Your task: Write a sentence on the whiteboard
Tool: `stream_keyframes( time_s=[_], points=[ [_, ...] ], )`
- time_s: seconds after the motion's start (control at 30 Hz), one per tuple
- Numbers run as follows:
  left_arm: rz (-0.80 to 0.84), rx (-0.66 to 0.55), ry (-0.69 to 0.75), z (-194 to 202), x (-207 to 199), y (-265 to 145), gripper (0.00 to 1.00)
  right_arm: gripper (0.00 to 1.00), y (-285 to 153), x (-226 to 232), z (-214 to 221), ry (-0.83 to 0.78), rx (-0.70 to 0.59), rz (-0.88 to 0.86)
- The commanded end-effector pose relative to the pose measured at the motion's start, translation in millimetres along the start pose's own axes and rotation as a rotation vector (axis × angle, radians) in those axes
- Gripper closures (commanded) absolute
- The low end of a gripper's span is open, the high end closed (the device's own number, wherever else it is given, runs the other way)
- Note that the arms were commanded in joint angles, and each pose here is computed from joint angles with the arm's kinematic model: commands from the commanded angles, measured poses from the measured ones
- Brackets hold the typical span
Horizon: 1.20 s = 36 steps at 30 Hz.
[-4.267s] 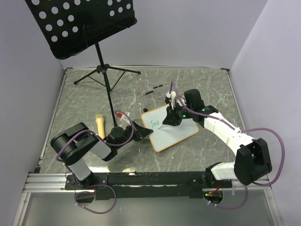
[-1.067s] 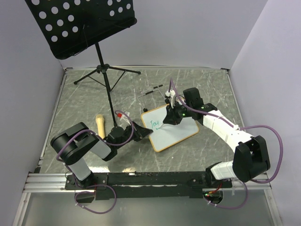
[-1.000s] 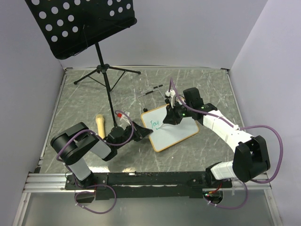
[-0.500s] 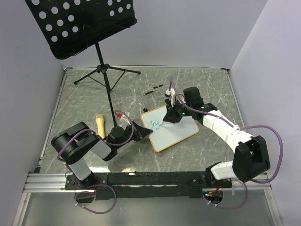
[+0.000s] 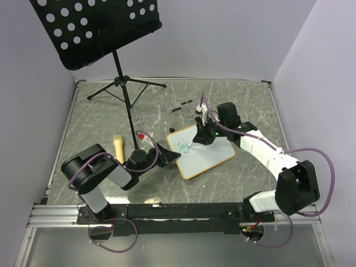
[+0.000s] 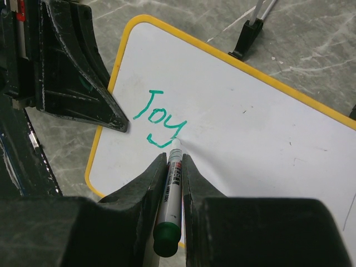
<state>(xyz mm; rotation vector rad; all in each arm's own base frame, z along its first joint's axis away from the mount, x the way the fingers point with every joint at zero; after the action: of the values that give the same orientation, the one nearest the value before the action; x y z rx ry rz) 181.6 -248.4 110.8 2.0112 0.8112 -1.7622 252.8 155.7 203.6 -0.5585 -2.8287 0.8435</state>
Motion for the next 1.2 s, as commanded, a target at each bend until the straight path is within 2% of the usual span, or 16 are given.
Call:
stream_keyframes(
  time_s=[0.0,0.3,0.63,1.17],
  points=[
    [0.441,-0.054,0.077,-7,-68,-2,0.99,1.0,-8,-6,-21,-0.055,-0.075,0.034],
    [0.436,-0.057,0.087,-7,-68,-2,0.99,1.0,-25,-3,-33,-0.094,-0.143,0.059],
    [0.409,-0.03,0.143,-5,-65,-4,0.99,1.0,-52,-12,-27,-0.096,-0.214,0.102],
    [0.437,0.008,0.143,-2,-67,-6,0.99,1.0,-50,-16,-20,-0.105,-0.23,0.109]
  ],
)
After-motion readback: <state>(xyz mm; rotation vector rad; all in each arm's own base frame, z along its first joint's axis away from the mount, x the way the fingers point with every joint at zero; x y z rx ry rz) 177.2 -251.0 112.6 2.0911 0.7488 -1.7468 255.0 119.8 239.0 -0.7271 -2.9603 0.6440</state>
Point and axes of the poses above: each gripper's point midway between its finger pads, its own y axis out along the fingers, its own x axis along the line the jaws close on, z = x × y, the point moved 9 cm from there along -y, back along the fingers, and after that the axes turned 15 degrees about -y, right-handed, at the moved point
